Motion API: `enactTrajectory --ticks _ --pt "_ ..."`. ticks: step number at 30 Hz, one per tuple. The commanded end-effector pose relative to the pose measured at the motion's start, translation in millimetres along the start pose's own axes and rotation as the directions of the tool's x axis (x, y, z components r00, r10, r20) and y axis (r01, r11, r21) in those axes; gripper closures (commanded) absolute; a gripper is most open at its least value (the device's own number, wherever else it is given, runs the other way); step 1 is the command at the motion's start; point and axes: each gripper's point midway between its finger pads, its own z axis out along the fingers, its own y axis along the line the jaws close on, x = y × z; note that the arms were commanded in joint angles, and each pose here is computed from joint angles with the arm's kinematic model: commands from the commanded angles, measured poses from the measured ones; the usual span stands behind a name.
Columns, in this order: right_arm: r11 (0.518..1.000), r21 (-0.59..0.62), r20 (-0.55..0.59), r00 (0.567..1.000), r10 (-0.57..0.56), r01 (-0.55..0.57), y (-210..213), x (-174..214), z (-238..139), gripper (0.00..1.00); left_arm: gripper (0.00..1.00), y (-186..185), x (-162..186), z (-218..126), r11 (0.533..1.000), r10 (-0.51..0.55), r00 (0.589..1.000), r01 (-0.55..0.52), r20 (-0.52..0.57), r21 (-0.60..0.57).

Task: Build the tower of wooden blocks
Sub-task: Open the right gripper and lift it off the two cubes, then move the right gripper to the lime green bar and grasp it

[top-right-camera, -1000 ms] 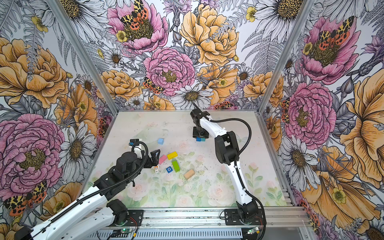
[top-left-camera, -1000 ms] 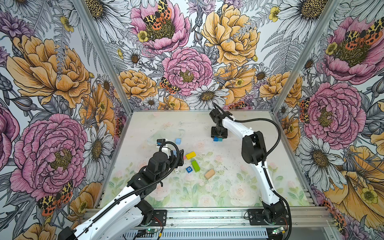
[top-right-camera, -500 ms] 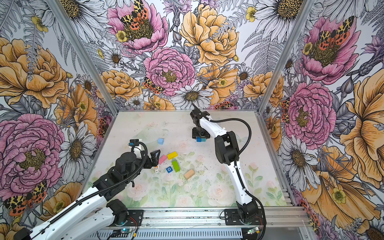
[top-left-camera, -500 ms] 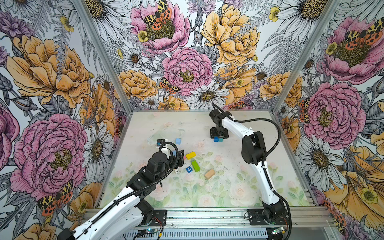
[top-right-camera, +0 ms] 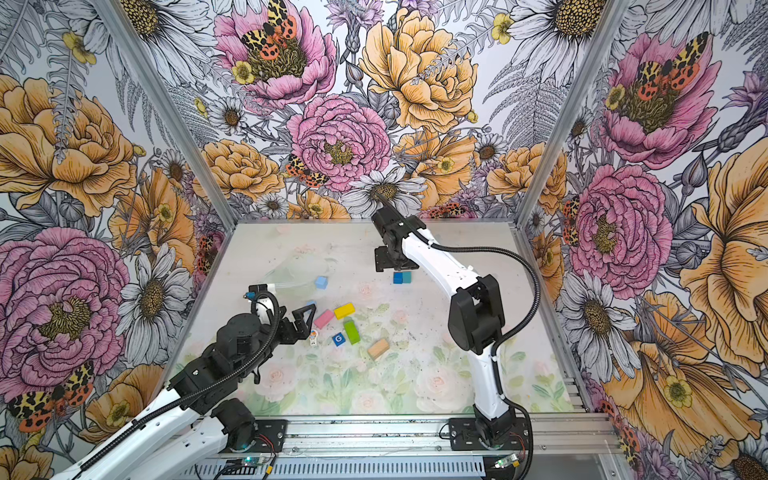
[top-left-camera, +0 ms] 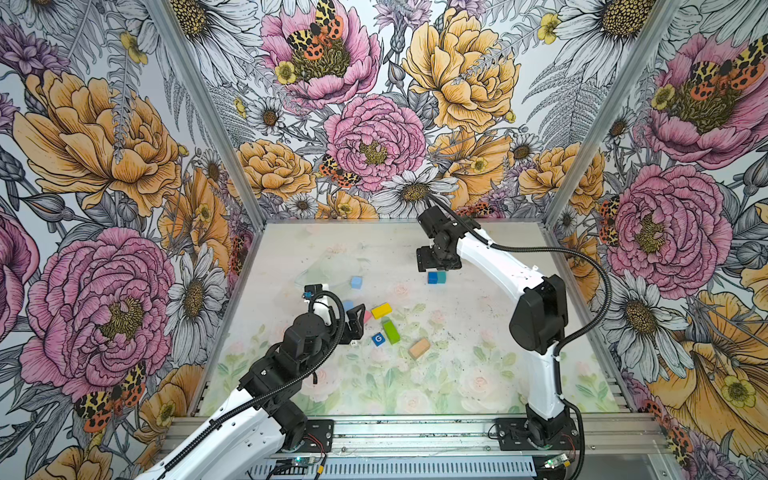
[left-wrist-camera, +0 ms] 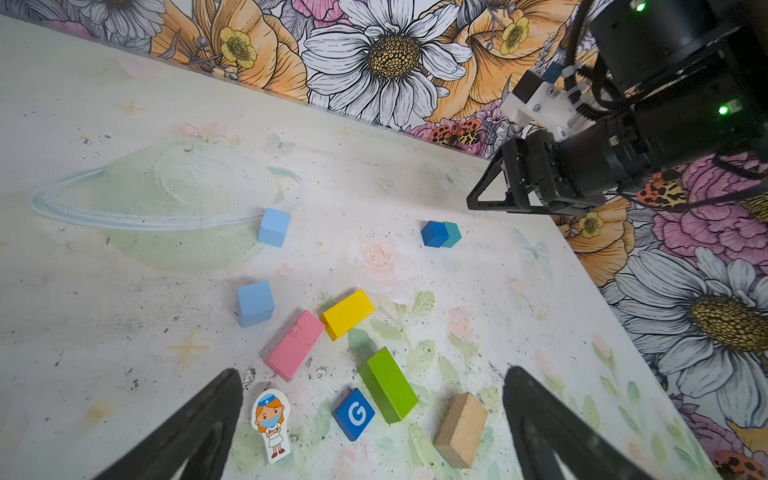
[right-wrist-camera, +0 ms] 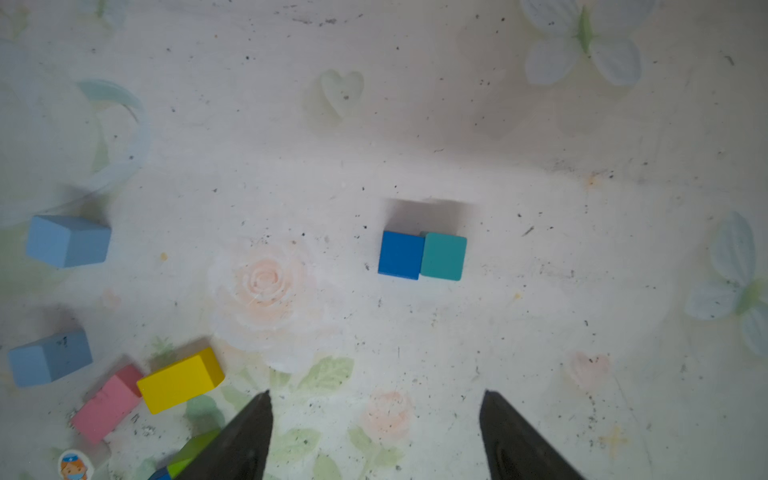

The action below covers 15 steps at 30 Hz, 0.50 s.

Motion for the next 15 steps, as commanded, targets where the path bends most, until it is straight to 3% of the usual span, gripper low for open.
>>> enactTrajectory --ticks 1,8,15 --pt "0.996 -0.086 -0.002 1.0 0.014 -0.014 23 28 -3 0.21 0.01 9 21 -8 0.999 -0.043 0.998 0.043 -0.034 -0.02" --pt "0.985 -0.167 -0.033 0.999 -0.043 0.037 68 93 4 0.3 0.01 12 52 -20 0.992 -0.115 0.992 0.118 -0.057 0.041" --pt "0.979 -0.166 -0.061 0.99 -0.128 0.116 103 119 22 0.32 0.01 18 69 -25 0.983 -0.167 0.983 0.172 -0.07 0.069"
